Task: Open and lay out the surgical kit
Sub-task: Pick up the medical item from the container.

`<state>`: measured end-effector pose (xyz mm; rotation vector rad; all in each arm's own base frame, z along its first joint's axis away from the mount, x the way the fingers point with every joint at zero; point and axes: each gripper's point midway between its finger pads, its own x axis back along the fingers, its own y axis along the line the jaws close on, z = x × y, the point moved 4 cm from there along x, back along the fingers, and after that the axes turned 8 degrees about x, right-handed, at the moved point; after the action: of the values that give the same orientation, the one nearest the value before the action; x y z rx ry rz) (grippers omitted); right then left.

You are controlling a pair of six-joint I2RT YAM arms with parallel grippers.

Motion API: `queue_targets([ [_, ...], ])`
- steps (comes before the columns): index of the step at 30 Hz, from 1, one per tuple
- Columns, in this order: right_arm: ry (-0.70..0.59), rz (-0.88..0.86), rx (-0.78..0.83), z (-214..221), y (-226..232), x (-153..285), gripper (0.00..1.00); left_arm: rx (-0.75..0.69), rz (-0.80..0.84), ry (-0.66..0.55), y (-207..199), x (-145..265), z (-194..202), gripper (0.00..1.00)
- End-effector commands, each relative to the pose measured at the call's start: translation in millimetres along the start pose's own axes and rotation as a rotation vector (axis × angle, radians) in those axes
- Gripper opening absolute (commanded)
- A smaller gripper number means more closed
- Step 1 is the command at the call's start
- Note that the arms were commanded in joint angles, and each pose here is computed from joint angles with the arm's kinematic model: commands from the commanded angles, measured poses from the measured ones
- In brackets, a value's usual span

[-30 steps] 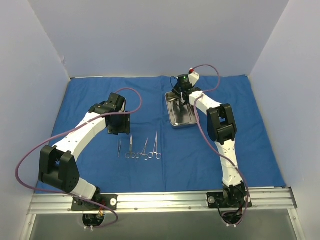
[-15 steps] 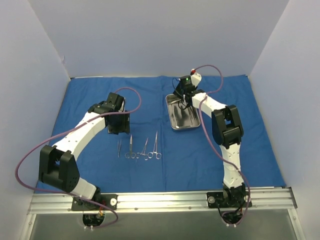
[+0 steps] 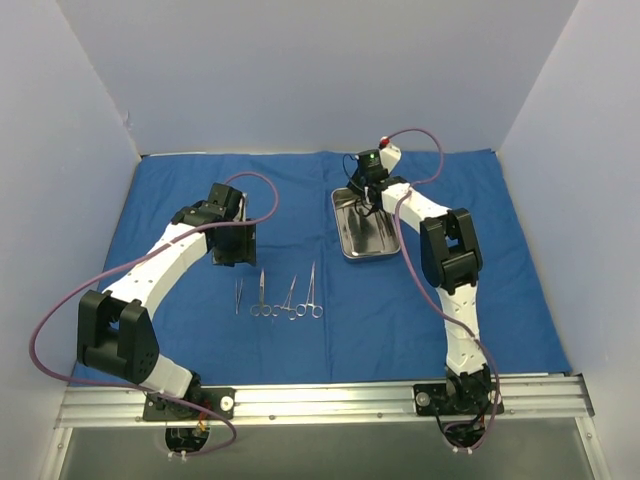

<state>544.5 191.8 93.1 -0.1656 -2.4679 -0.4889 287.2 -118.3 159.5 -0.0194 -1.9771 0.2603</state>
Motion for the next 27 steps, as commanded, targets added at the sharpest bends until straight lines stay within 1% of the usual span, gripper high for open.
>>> queue_targets([
  [1,-0.007,0.025,-0.007,-5,1,-8,0.36,-0.007,0.037,-0.05,-2,3,-11,0.63],
  [6,0.0,0.044,-0.002,-2,-1,-6,0.36,0.003,0.03,-0.047,2,1,-11,0.63],
  [7,-0.016,0.037,-0.004,-8,1,-1,0.36,0.004,0.029,-0.047,3,1,-12,0.63],
  [10,-0.027,0.015,0.003,-7,1,6,0.36,0.009,0.049,-0.035,1,0,-12,0.63],
  [16,-0.014,0.005,0.021,-5,-4,17,0.39,0.006,0.054,-0.037,-1,0,-14,0.63],
  [20,0.001,0.004,0.026,-4,-3,19,0.41,0.007,0.056,-0.03,-2,-2,-14,0.63],
  [27,0.007,0.004,0.029,0,-4,14,0.41,0.007,0.055,-0.029,-2,-3,-13,0.63],
])
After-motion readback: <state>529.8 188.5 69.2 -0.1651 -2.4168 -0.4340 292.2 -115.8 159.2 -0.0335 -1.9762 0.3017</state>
